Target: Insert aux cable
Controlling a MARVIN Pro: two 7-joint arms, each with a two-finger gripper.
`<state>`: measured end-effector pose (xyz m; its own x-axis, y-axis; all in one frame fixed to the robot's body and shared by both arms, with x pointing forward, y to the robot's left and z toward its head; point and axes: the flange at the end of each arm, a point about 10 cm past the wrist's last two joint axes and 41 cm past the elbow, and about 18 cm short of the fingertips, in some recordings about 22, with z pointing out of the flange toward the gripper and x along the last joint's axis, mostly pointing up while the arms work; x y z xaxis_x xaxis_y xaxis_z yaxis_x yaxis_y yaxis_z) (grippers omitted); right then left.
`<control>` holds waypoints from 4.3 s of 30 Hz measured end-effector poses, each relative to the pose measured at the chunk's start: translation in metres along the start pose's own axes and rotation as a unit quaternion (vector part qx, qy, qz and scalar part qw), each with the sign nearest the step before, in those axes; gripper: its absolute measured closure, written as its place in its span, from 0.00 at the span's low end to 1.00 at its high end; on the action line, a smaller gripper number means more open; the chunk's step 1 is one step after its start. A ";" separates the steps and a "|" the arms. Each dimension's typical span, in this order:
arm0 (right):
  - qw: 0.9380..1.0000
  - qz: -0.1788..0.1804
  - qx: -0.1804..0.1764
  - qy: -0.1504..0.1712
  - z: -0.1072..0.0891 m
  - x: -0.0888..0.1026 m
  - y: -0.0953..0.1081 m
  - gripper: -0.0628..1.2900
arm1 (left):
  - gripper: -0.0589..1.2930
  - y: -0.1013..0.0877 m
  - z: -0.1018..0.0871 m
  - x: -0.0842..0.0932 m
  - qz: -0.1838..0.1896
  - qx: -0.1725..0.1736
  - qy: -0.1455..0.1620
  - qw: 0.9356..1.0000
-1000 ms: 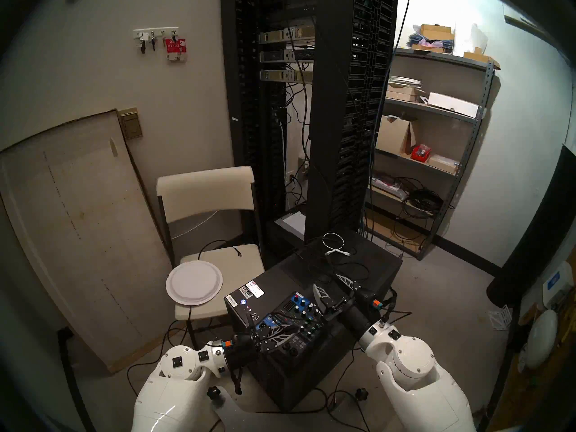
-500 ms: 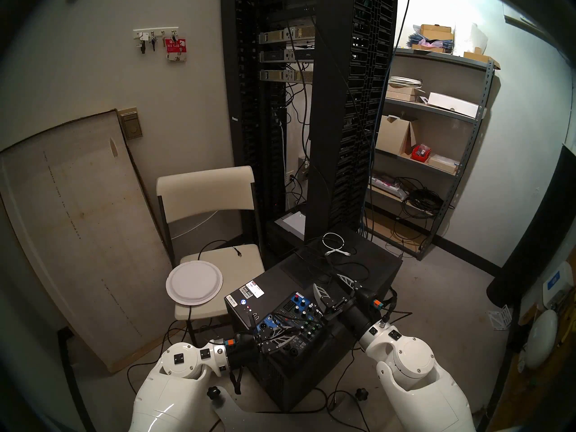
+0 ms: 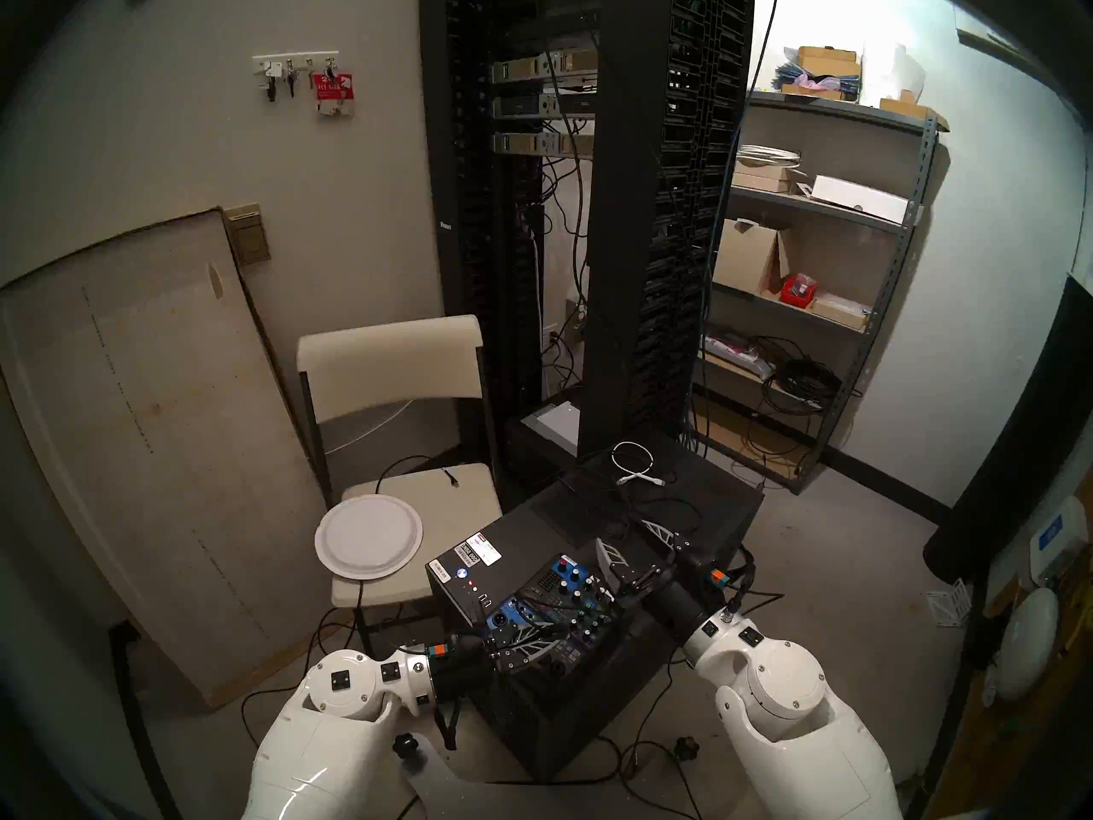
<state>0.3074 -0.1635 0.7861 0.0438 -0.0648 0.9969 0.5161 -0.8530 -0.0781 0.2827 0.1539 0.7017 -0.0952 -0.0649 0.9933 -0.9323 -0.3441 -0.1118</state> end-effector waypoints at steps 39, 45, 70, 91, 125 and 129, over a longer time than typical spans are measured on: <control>1.000 0.003 0.006 -0.001 0.000 -0.001 -0.002 0.08 | 0.67 0.011 -0.016 -0.014 -0.058 0.013 -0.017 0.998; 1.000 0.003 0.007 -0.001 0.001 -0.001 -0.002 0.08 | 0.46 0.014 -0.018 -0.015 -0.065 0.015 -0.016 0.998; 1.000 0.005 0.012 -0.002 0.002 -0.002 -0.006 0.08 | 0.23 0.010 -0.042 0.003 -0.067 0.042 -0.008 0.997; 1.000 0.001 0.015 -0.001 0.005 -0.001 -0.009 0.08 | 0.20 -0.006 -0.090 0.024 -0.052 0.102 -0.011 0.993; 0.998 -0.008 -0.059 0.017 0.001 0.007 0.024 0.08 | 0.16 -0.096 -0.077 0.055 -0.002 0.220 0.037 0.975; 0.998 -0.009 -0.068 0.018 0.000 0.007 0.030 0.08 | 0.15 -0.102 -0.072 0.057 0.005 0.223 0.035 0.974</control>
<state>0.3227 -0.1894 0.7904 0.0027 -0.0651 0.9979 0.3964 -0.9160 -0.0608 0.3476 0.2531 0.7716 -0.1423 -0.0114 0.9898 -0.6876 -0.7181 -0.1072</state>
